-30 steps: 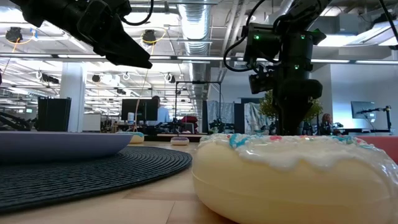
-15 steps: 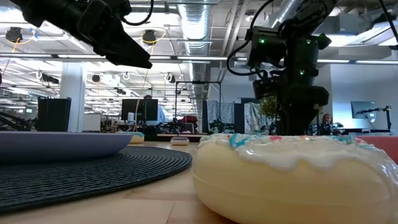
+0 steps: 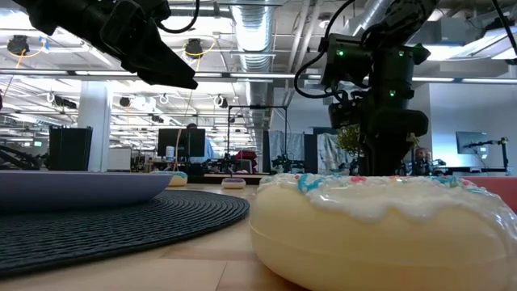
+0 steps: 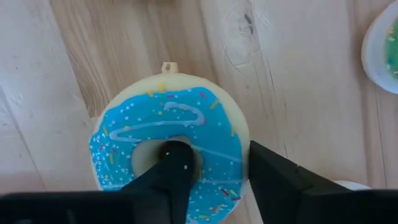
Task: Pick & Place donuts
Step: Put the bottom large blue donut on the pink plate
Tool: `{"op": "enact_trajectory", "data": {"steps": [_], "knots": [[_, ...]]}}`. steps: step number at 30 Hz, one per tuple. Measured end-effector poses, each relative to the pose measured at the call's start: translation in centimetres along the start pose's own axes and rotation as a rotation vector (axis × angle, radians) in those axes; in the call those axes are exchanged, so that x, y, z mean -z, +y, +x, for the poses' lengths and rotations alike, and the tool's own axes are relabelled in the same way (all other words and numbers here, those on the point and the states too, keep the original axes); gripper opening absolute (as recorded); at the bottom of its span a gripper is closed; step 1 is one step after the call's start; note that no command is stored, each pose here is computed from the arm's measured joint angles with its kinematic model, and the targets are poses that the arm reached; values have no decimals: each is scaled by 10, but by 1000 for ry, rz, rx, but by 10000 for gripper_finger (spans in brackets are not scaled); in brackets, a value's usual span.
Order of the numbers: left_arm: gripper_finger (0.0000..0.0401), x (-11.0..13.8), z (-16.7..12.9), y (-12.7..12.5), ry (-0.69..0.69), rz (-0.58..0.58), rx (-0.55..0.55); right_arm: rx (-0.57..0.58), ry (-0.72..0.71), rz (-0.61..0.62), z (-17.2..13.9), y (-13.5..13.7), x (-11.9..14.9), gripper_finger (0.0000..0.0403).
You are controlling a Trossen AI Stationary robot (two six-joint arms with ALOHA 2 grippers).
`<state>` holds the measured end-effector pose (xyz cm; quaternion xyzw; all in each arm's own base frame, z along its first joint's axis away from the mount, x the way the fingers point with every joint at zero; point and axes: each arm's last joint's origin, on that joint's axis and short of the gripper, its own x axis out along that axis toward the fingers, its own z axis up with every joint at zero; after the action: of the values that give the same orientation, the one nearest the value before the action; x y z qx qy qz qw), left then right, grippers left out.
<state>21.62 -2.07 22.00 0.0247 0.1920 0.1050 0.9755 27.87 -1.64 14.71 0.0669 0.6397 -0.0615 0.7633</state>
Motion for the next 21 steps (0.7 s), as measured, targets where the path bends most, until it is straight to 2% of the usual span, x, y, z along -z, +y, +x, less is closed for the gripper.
{"op": "enact_trajectory", "data": {"steps": [4,10,15,21], "knots": [[329,0,0,0,0,-6,0,0,0,0,0,0,0,113],[329,0,0,0,0,-8,0,-12,18,2,-12,0,-4,109],[329,0,0,0,0,-15,1,-115,-35,48,-37,2,-7,109],[329,0,0,0,1,-18,8,-165,-74,144,-72,18,27,109]]}}
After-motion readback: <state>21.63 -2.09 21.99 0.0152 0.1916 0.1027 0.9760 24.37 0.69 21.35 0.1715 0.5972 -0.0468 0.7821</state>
